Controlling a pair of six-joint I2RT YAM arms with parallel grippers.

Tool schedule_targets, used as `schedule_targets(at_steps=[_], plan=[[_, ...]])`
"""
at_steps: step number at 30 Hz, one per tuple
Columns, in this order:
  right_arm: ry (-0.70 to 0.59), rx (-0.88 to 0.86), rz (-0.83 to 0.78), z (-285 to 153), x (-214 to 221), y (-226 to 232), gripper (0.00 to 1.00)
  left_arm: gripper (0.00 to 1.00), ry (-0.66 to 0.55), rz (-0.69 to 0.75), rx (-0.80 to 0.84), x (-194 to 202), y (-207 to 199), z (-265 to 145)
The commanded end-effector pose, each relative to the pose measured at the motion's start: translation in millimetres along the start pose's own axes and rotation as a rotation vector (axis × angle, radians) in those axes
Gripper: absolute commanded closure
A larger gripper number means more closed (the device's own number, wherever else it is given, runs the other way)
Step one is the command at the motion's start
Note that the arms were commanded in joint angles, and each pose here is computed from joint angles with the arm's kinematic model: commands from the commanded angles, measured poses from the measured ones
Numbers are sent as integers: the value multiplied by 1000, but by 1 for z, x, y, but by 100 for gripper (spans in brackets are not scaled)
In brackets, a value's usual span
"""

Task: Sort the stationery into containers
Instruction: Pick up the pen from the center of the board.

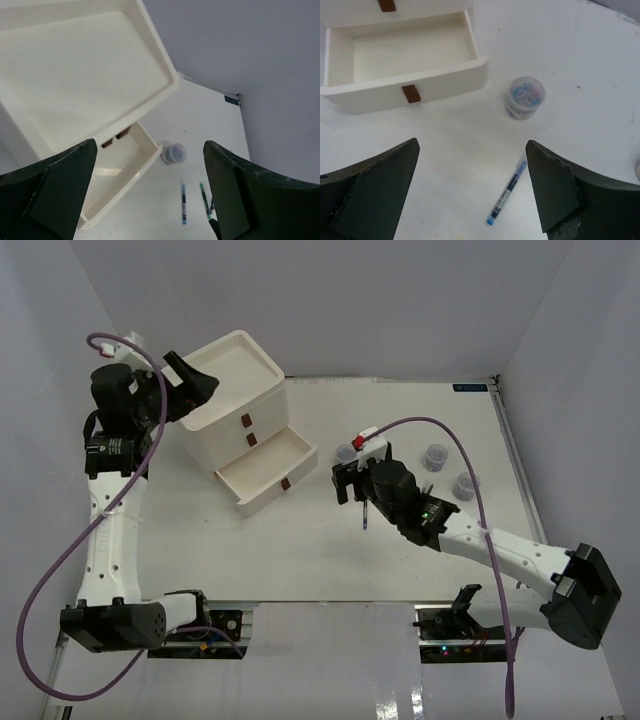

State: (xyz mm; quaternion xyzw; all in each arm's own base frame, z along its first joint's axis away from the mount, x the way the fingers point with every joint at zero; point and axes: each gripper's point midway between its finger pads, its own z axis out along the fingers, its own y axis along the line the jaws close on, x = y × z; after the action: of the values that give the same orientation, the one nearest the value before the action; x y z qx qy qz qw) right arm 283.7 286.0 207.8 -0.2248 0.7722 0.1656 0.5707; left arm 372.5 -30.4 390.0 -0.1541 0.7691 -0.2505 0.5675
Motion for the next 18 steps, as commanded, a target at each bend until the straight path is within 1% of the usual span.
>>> schedule_targets(at_steps=[1, 2, 3, 4, 5, 6, 7, 9, 10, 11, 12, 13, 15, 16, 18], plan=[[21, 172, 9, -26, 12, -46, 10, 2, 103, 54, 120, 37, -62, -6], [-7, 195, 35, -38, 6, -55, 10, 2, 121, 62, 131, 47, -72, -3], [-4, 229, 41, -44, 11, -65, 10, 2, 138, 65, 113, 58, -77, 7], [13, 266, 52, -49, 24, -79, 10, 2, 193, 85, 161, 82, -102, 8], [-26, 284, 105, -59, 17, -86, 10, 2, 217, 92, 165, 95, -111, 12], [10, 331, 117, -66, 30, -102, 10, 2, 247, 103, 125, 113, -111, 26], [8, 349, 137, -72, 33, -108, 10, 2, 297, 132, 162, 141, -133, 25], [-3, 395, 176, -86, 42, -125, 10, 2, 332, 161, 144, 169, -147, 33], [6, 403, 177, -91, 48, -129, 10, 2, 387, 203, 135, 205, -159, 39], [-3, 418, 188, -98, 53, -135, 10, 2, 403, 217, 141, 217, -169, 41], [8, 445, 193, -104, 59, -142, 10, 2, 454, 258, 123, 254, -176, 48], [-11, 453, 204, -110, 57, -145, 10, 2, 475, 274, 112, 270, -180, 49], [-11, 490, 219, -117, 67, -153, 10, 2, 520, 312, 90, 302, -185, 50], [-33, 496, 231, -123, 65, -155, 10, 2, 551, 332, 37, 326, -176, 60], [-43, 517, 247, -128, 72, -159, 10, 4, 594, 363, 24, 352, -177, 62]])
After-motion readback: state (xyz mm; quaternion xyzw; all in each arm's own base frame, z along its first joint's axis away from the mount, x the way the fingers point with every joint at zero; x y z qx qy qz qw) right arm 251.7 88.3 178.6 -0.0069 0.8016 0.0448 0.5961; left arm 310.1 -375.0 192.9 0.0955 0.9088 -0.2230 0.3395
